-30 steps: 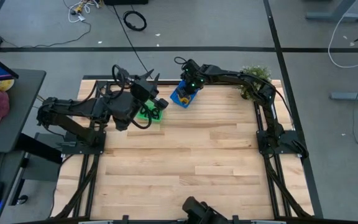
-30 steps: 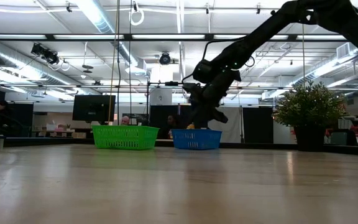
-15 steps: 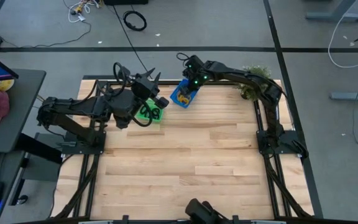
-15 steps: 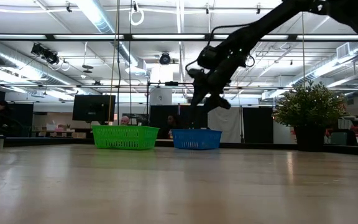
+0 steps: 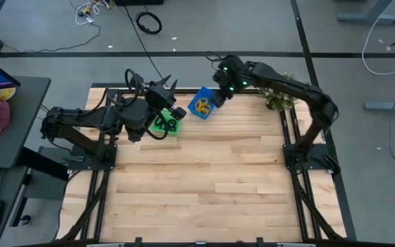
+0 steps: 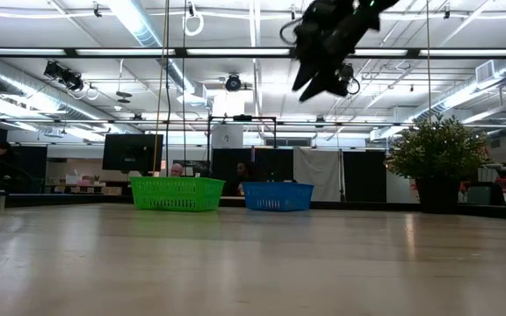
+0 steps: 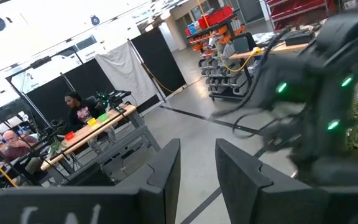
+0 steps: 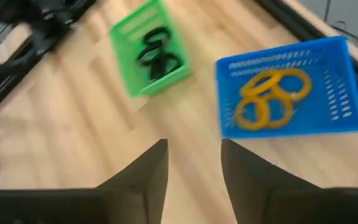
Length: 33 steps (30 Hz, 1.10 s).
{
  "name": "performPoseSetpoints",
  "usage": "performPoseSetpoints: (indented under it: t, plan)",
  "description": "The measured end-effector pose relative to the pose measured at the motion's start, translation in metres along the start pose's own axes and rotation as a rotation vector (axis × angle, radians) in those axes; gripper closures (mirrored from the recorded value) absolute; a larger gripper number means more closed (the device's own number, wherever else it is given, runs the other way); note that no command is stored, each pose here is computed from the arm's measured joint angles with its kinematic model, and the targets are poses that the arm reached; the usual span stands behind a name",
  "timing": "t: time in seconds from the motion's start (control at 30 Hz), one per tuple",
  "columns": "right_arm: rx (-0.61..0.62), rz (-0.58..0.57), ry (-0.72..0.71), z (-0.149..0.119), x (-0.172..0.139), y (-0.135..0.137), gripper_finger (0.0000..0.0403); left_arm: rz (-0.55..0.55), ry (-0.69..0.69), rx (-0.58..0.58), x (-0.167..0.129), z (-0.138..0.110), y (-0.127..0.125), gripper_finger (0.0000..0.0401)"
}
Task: Sort spring keychains into baskets
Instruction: Return to Home Position
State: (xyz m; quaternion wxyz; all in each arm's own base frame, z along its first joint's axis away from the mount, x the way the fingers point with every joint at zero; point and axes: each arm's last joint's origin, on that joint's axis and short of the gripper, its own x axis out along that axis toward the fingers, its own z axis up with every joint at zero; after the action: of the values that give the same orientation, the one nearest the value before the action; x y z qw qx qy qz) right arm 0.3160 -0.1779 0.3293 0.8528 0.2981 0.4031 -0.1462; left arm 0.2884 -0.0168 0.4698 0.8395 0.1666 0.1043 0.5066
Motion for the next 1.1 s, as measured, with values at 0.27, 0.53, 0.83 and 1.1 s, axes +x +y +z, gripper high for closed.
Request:
performPoseSetpoints:
  t: [0.27,0.53,0.83,1.1]
  plan:
    - [-0.13,0.067,-0.005,-0.044,-0.073,0.066,0.0288,0.0,0.0,-0.001,0.0,0.0,0.0,0.0296]
    - [-0.383,0.206,-0.22,-0.066,-0.124,0.108,0.0318,-0.077,-0.03,-0.015,0.002,0.001,-0.001,0.0296]
    - [-0.473,0.203,-0.287,-0.073,-0.146,0.107,0.0392,-0.634,-0.029,-0.083,0.018,-0.014,-0.002,0.0336]
    - [-0.495,0.199,-0.274,-0.08,-0.154,0.105,0.04,-0.916,-0.175,-0.34,0.029,-0.037,0.007,0.0394]
